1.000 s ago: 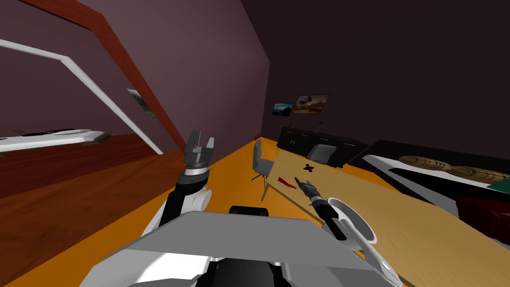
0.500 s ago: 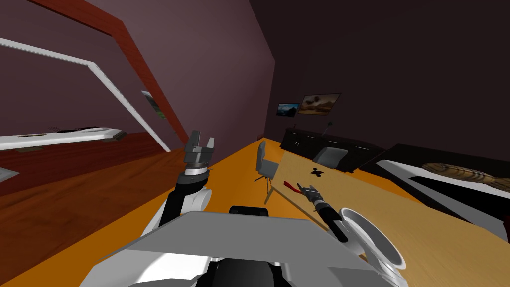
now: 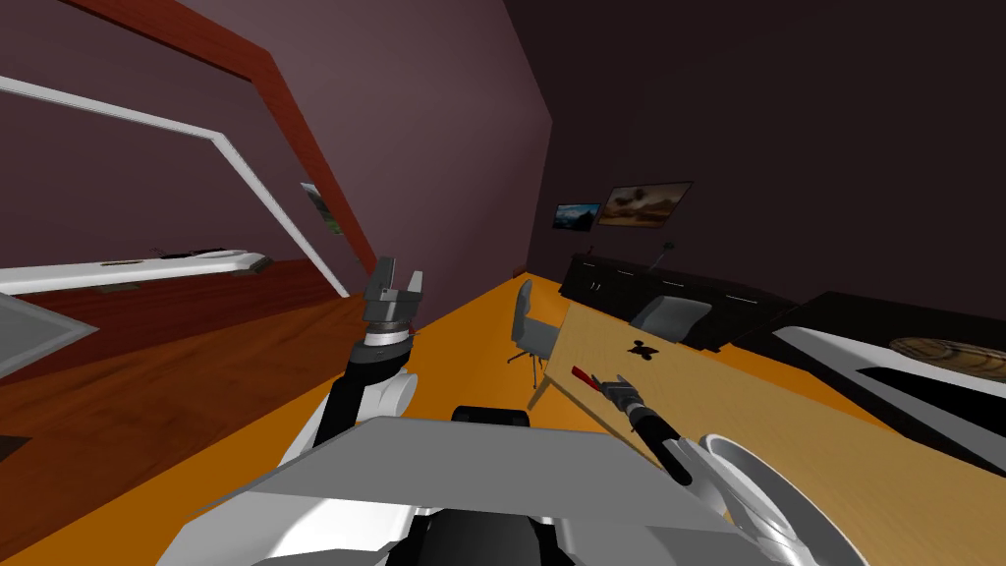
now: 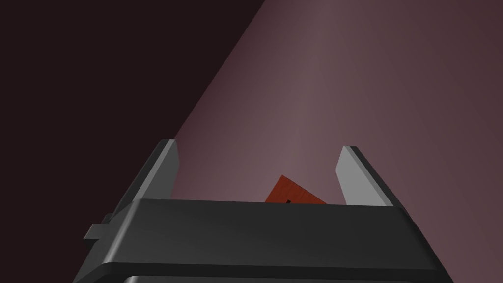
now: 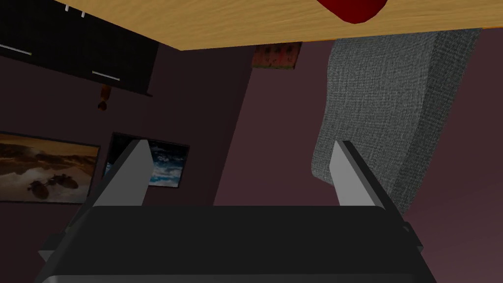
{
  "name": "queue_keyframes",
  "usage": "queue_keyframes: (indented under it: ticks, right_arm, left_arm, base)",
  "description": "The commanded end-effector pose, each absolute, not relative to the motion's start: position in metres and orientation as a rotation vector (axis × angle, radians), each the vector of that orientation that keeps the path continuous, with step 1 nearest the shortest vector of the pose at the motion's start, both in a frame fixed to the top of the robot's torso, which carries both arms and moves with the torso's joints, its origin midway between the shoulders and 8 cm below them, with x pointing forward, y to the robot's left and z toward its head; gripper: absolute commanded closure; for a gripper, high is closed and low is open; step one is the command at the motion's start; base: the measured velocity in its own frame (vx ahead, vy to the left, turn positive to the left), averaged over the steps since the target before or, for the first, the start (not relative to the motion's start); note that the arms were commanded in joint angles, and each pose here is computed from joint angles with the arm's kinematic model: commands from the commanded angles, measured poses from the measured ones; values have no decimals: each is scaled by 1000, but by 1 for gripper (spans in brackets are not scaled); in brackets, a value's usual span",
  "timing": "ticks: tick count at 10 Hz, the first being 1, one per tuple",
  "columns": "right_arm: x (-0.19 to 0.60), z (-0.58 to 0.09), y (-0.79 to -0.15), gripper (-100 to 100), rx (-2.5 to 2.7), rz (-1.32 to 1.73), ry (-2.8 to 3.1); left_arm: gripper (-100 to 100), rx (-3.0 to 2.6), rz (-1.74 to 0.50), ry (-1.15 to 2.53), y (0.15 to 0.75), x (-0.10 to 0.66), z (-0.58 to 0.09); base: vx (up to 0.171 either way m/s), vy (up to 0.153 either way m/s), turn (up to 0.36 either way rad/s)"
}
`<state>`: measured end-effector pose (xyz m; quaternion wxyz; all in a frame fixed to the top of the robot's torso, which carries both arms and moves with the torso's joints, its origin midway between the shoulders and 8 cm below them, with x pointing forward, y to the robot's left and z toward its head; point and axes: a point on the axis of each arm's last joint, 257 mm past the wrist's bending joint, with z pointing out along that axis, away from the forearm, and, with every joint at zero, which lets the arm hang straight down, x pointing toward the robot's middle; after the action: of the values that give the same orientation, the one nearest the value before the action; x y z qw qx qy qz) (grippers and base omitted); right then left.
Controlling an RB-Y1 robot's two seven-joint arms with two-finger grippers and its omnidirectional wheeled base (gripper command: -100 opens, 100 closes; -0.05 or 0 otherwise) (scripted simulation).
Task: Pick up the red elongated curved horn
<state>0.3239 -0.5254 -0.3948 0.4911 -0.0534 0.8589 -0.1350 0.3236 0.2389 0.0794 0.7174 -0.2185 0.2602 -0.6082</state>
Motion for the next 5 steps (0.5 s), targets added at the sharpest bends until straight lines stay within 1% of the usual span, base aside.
queue_keyframes:
  ticks: [1, 2, 4, 5]
  right_arm:
    - [311, -410, -539, -100, -199, -385, 2144]
    - [304, -420, -546, -100, -264, -425, 2179]
    - [289, -434, -560, -100, -321, -473, 2230]
    - [281, -442, -567, -100, -384, -509, 2260]
  left_arm:
    - [0, -483, -1346, 576, 239, 324, 79]
    - [0, -483, -1346, 576, 239, 324, 79]
    - [0, -483, -1346, 576, 239, 324, 79]
    - [0, -483, -1346, 576, 239, 324, 79]
  base:
    - [53, 56, 62]
    - [68, 71, 101]
    - [56, 46, 40]
    - [78, 55, 100]
